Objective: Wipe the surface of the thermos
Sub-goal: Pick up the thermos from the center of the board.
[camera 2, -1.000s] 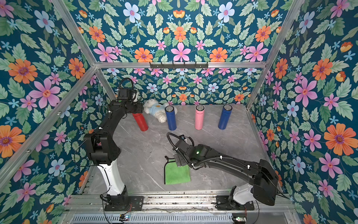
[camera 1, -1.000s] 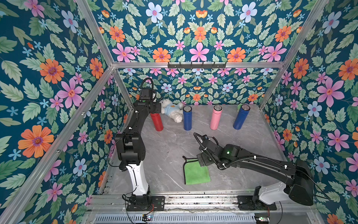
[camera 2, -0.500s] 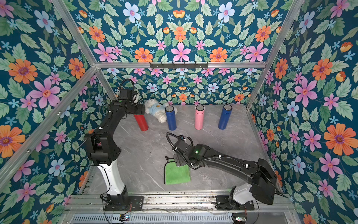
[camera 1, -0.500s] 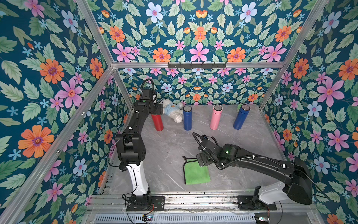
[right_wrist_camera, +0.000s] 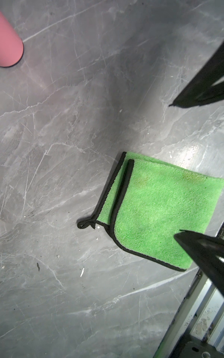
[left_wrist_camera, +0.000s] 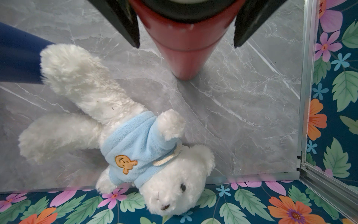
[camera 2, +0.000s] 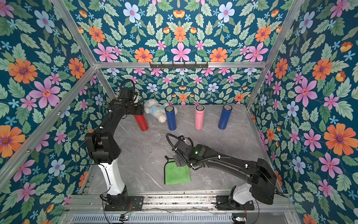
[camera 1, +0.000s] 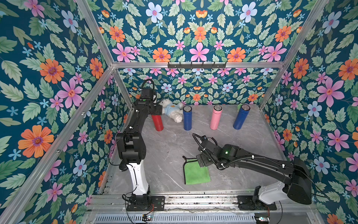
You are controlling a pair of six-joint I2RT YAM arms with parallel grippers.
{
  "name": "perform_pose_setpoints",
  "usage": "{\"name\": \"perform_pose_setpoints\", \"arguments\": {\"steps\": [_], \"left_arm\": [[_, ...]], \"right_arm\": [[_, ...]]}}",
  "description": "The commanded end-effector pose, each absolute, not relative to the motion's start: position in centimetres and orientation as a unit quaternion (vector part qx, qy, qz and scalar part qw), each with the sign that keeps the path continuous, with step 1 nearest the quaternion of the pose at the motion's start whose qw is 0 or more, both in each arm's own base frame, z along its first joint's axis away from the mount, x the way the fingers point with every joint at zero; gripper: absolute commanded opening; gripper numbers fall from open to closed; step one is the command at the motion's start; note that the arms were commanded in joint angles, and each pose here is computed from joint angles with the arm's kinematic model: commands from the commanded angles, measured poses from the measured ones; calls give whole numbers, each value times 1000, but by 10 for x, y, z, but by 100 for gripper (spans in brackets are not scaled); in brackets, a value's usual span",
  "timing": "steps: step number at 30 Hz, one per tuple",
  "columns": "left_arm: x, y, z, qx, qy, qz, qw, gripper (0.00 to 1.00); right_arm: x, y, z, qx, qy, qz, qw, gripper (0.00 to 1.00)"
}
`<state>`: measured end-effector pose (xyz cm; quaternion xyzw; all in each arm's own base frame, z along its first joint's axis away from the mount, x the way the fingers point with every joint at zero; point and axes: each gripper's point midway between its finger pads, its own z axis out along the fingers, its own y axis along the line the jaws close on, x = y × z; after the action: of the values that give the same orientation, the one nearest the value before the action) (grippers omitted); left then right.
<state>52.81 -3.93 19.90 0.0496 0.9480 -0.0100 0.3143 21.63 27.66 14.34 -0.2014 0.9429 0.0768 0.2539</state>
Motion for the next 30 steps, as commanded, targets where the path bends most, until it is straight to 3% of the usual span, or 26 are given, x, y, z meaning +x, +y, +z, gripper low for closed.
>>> {"name": "perform_pose_setpoints", "arguments": {"steps": [1,4,7,14,15,23,30], "left_arm": [[523,-36,193,52,953,-2,298,78],[524,-36,191,52,953,-2,297,73],[524,-36,189,52,954,-1,295,62],[520,-32,193,46,953,6,298,4],[520,-32,196,46,952,6,303,0],[494,-45,240,62,937,-31,342,0],[455,-69,262,88,932,-52,348,0]], "right_arm": [[215,275,144,-197,944,78,252,99],[214,276,144,-197,944,79,251,99],[213,276,143,-198,945,79,249,99],[211,277,143,-201,945,80,245,99],[210,277,144,-202,945,81,243,99],[199,284,136,-215,947,78,225,98],[179,312,120,-237,947,106,190,90]]}}
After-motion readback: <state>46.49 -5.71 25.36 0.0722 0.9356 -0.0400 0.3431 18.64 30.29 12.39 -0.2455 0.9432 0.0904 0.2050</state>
